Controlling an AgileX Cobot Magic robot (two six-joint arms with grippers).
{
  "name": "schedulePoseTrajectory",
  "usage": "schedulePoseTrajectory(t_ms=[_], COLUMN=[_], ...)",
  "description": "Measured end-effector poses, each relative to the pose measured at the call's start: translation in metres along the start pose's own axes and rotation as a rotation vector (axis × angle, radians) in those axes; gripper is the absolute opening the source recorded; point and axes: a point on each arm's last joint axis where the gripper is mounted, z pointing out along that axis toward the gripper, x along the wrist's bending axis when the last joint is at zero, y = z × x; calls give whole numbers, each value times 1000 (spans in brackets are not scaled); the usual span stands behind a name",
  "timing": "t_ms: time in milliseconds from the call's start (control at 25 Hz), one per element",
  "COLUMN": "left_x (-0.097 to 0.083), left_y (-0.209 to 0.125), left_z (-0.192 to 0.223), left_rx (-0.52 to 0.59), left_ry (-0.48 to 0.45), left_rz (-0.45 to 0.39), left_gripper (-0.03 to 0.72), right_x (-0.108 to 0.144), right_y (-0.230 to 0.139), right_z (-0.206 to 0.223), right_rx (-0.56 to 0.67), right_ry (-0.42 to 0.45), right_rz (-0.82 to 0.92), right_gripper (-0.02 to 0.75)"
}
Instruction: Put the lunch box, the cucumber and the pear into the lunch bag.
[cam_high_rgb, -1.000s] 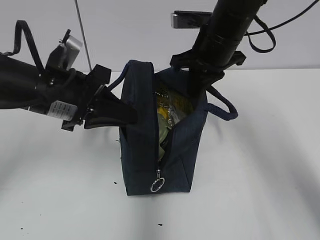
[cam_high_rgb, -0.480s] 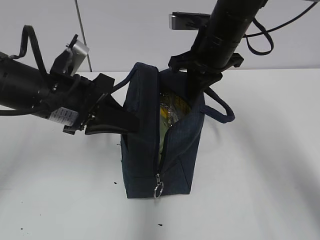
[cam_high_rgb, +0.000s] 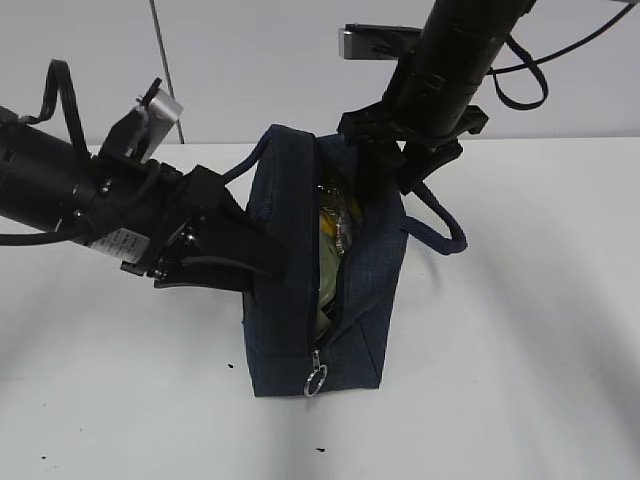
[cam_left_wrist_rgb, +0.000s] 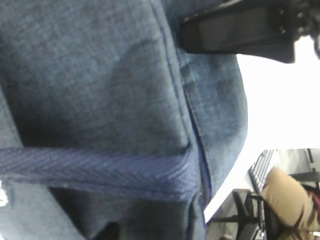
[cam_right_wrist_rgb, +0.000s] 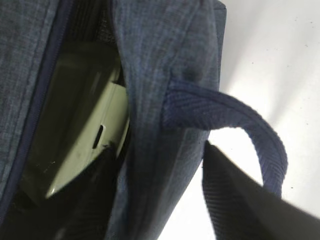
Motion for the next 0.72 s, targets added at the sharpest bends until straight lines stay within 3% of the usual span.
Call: schedulePoseTrajectory(t_ms=[80, 240, 520, 720], left_x=[0, -1, -7, -18], left_y=[-1, -3, -7, -11], left_z=[0, 0, 2, 16], left_rx=[8, 28, 67, 92], left_ry=[3, -14, -52, -41], left_rz=[6, 16, 75, 181], left_gripper=[426, 452, 456, 456], right_x=[1, 3, 7, 13], right_y=[0, 0, -1, -4], right_z=[0, -1, -15, -40], right_rx=[-1, -6, -39, -91], right_ry=[6, 29, 36, 29], right_rz=[2, -3, -21, -46], right_gripper=[473, 477, 412, 364])
